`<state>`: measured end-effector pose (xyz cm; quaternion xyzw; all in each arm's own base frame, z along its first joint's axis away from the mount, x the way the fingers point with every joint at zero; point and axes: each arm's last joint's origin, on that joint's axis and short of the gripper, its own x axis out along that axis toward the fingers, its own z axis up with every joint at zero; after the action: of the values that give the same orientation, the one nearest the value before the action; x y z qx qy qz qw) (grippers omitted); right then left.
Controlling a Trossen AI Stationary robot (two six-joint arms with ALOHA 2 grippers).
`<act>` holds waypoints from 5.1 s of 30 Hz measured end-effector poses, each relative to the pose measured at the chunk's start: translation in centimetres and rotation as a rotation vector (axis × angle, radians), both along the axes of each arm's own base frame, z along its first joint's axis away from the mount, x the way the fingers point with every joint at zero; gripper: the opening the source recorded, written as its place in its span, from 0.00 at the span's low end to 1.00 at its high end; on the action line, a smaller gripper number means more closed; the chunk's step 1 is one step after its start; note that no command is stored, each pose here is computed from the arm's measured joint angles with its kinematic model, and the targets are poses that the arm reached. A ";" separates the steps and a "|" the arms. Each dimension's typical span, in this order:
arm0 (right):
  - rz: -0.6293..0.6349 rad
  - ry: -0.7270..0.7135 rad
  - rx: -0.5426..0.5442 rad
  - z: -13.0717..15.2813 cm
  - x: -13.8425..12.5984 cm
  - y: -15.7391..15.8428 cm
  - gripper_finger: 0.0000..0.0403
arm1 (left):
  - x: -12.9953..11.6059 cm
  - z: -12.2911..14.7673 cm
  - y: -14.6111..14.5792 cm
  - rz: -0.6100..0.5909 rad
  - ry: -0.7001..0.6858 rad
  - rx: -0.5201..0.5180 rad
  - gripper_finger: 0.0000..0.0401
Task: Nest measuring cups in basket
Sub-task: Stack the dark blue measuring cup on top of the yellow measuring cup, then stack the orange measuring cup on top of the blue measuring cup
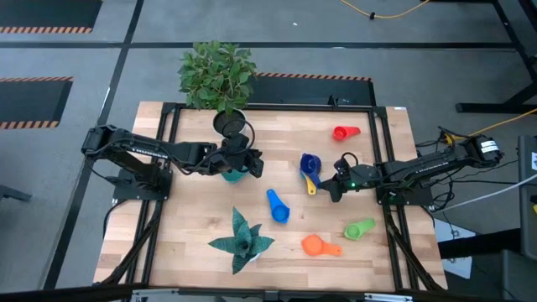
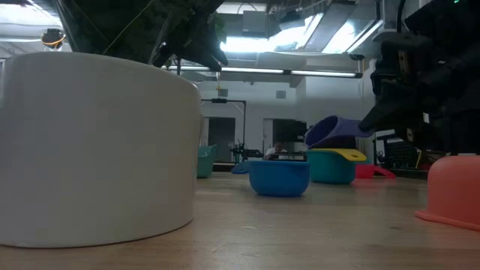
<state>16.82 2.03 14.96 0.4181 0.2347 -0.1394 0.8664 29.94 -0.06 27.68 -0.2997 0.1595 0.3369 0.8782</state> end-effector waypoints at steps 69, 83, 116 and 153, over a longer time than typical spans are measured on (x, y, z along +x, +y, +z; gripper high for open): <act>0.185 -0.099 -0.040 1.0 0.2 0.4 0.28 | 0.0 0.0 0.0 0.000 0.000 0.000 0.17; 0.283 -0.073 0.046 0.9 0.1 0.8 0.47 | 0.0 0.0 0.0 0.000 0.000 0.000 0.17; 0.746 -0.026 0.185 0.9 -2.2 6.8 0.47 | 0.0 0.0 0.0 0.000 -0.001 0.000 0.17; 0.765 0.473 -0.103 3.4 0.9 11.0 0.40 | 0.0 0.0 -0.6 -0.024 0.002 -0.003 0.17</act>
<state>17.74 13.05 18.32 0.2145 0.5565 0.0877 0.7979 29.93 -0.68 27.67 -0.2989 0.1644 0.3261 0.8816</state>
